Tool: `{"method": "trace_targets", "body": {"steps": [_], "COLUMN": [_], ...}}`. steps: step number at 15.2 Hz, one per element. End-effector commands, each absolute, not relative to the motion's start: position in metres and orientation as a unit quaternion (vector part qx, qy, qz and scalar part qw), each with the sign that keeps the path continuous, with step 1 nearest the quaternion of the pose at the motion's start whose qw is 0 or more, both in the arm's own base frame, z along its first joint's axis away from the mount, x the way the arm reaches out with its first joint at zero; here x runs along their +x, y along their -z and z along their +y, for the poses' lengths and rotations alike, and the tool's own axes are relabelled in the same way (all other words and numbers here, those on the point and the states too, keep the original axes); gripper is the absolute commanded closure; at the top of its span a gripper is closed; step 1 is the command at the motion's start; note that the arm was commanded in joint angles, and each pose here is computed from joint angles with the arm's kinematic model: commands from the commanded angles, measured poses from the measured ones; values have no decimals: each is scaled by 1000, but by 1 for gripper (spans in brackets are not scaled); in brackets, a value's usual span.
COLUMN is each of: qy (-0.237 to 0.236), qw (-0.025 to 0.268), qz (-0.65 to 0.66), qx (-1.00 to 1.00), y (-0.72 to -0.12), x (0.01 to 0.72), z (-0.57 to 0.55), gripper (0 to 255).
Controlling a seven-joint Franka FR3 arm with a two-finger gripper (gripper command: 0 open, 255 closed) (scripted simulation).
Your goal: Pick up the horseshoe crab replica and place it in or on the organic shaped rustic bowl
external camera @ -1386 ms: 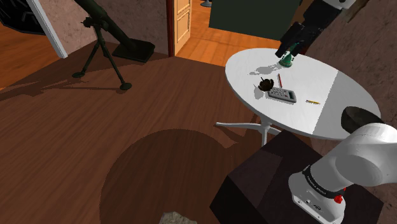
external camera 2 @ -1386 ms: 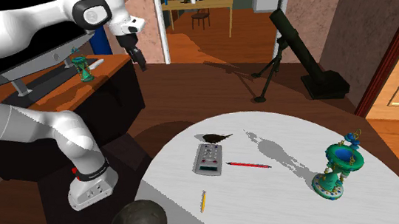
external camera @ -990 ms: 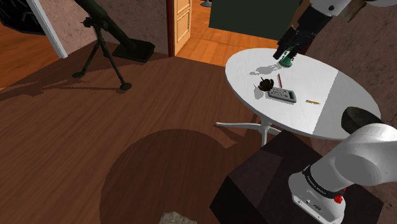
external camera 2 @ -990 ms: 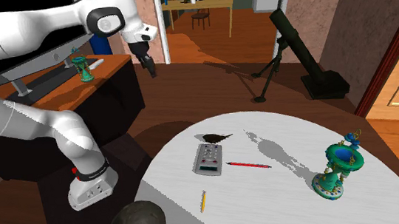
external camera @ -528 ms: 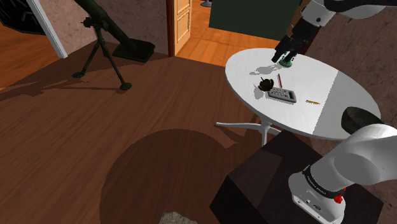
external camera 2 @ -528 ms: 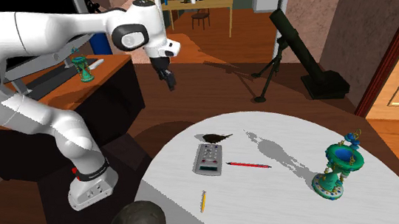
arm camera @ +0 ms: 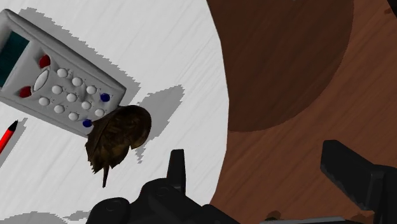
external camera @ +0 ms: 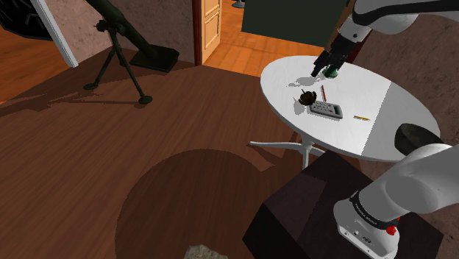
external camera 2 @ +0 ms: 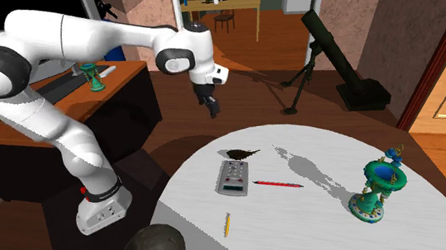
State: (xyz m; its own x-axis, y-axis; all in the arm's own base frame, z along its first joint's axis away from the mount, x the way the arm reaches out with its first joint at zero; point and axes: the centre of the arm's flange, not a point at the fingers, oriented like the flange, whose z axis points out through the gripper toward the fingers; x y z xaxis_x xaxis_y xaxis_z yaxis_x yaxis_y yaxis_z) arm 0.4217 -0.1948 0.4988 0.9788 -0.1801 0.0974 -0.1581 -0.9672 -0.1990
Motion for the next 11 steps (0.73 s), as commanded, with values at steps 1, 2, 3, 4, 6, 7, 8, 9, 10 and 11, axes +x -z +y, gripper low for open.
{"method": "trace_targets", "body": {"steps": [1, 2, 3, 4, 6, 7, 8, 9, 10, 11], "qy": [53, 50, 48, 45, 40, 38, 36, 33, 31, 28], "qw": [99, 100, 102, 104, 107, 109, 111, 113, 115, 116], "qz": [88, 89, 91, 92, 95, 97, 98, 100, 101, 102], "qx": [-990, -990, -989, -989, -989, -989, -988, -988, -988, -988], "y": [-484, -476, -468, -460, -444, -435, -427, -419, -410, -402], "x": [431, 436, 440, 445, 454, 458, 463, 467, 471, 475], "z": [-217, -227, -237, -248, -268, -279, -289, -299, -309, -319], "gripper": [0, 0, 0, 0, 0, 0, 0, 0, 0, 0]}}
